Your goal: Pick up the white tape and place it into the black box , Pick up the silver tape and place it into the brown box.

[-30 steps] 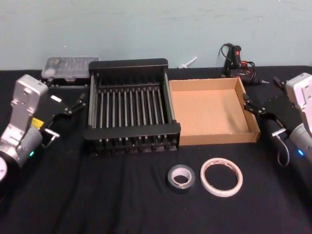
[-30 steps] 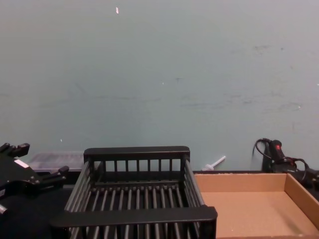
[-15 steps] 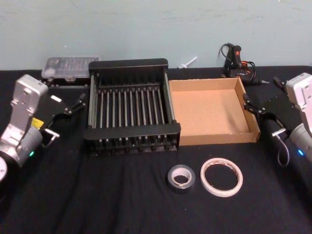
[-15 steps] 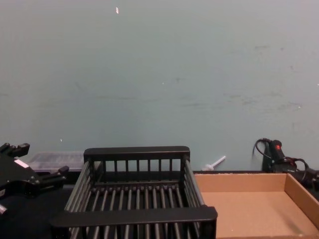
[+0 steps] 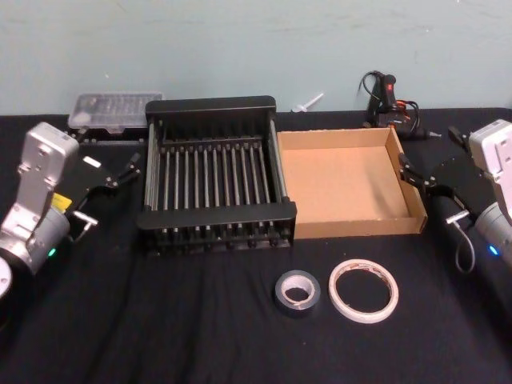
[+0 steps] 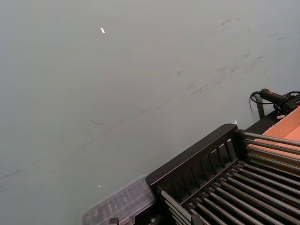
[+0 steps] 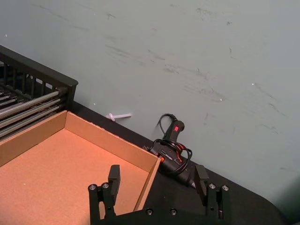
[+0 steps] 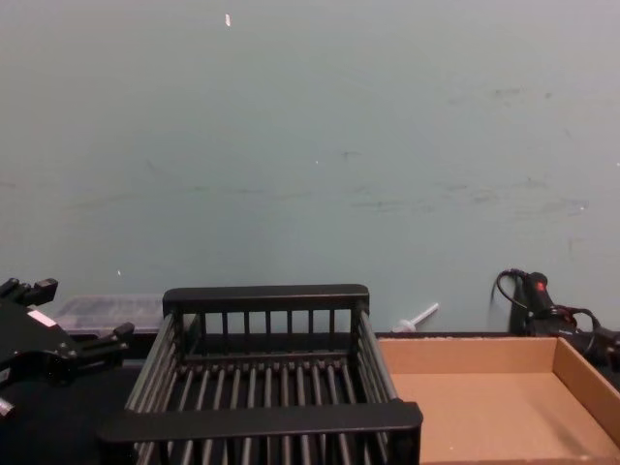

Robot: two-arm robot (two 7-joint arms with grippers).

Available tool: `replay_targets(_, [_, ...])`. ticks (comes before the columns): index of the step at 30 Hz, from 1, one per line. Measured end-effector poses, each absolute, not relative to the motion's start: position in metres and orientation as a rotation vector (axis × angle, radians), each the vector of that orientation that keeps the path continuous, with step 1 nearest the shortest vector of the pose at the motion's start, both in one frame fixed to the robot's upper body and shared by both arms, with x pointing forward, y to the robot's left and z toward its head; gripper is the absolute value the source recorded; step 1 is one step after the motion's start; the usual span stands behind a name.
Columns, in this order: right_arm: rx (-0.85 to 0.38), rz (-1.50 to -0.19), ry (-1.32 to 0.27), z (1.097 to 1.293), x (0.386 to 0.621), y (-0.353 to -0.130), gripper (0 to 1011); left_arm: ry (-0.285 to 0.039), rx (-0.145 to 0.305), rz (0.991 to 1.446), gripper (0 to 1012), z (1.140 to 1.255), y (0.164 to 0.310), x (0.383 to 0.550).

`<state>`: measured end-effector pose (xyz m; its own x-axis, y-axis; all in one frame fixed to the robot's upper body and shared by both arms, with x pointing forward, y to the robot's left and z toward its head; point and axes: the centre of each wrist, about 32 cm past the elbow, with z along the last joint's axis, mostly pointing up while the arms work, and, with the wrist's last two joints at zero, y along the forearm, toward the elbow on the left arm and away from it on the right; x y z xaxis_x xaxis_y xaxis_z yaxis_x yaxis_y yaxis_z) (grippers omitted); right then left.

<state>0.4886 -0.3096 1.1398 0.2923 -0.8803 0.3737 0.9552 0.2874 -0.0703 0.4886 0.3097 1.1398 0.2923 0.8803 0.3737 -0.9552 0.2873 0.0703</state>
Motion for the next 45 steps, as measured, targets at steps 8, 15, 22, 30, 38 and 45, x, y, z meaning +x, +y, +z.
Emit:
replay_targets(8, [-0.304,-1.248,-0.285,1.140,0.489,-0.310,1002,-0.285,0.305,1.248,1001,1.140,0.310,0.489])
replay_targets(15, [-0.304,-1.248,-0.285,1.140,0.489,-0.310,1002,-0.285,0.304,1.248,1001,1.140,0.310,0.489])
replay_targets(22, [-0.300,-1.247,-0.280,1.140,0.488,-0.310,1002,-0.285,0.304,1.248,1001,1.140,0.310,0.489])
replay_targets(30, [-0.280,-1.234,-0.271,1.143,0.483,-0.310,1002,-0.285,0.304,1.248,1001,1.140,0.310,0.489])
replay_targets(38, [-0.253,-1.222,-0.235,1.146,0.471,-0.308,1002,-0.285,0.304,1.248,1001,1.140,0.310,0.489])
replay_targets(45, [-0.227,-1.193,-0.183,1.151,0.451,-0.303,1002,-0.285,0.305,1.248,1001,1.140,0.310,0.489])
